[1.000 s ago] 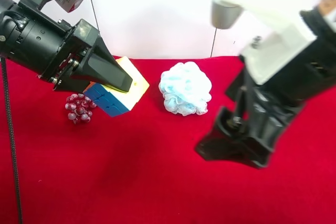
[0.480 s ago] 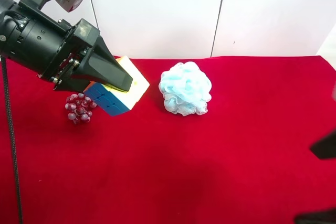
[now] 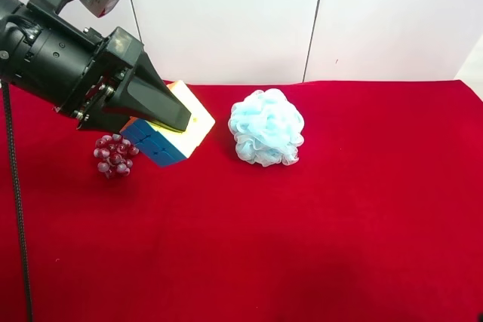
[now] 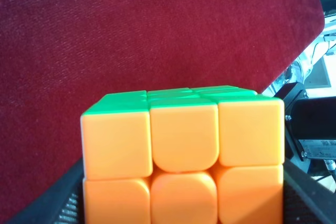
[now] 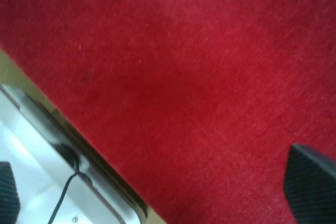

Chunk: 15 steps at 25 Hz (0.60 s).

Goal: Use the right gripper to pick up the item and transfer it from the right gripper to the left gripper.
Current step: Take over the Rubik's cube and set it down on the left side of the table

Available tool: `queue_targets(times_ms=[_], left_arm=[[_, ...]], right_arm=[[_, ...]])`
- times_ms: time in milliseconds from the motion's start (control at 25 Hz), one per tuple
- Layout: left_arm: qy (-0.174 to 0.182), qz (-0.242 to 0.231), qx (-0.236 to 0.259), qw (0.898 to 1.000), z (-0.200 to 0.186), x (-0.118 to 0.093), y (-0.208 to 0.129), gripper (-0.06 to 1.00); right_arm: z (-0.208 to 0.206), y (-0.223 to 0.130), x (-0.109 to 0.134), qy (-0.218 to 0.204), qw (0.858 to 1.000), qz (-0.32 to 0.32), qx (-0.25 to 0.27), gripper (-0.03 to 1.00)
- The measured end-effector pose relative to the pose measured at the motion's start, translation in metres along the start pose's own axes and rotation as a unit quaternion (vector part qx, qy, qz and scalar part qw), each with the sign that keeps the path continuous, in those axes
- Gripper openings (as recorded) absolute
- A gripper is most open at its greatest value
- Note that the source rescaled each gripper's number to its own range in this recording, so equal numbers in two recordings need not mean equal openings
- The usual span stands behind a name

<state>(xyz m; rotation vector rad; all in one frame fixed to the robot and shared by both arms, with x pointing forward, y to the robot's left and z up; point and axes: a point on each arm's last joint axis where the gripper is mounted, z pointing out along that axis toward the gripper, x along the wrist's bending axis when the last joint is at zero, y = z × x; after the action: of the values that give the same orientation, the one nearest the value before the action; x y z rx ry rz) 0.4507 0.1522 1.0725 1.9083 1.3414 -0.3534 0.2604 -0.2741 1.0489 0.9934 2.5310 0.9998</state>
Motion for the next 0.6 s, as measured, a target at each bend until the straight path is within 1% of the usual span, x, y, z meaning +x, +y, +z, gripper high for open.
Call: queue_targets(times_ms=[280, 600], left_arm=[[0.0, 0.0, 0.0, 1.0, 0.0, 0.0, 0.0, 0.0], [0.0, 0.0, 0.0, 1.0, 0.0, 0.0, 0.0, 0.0]], right_arm=[[0.0032, 0.0002, -0.0025, -0.012, 0.999, 0.001, -0.033, 1.0], [0.0052, -0.0005, -0.0024, -0.012, 0.999, 0.004, -0.033, 1.0]])
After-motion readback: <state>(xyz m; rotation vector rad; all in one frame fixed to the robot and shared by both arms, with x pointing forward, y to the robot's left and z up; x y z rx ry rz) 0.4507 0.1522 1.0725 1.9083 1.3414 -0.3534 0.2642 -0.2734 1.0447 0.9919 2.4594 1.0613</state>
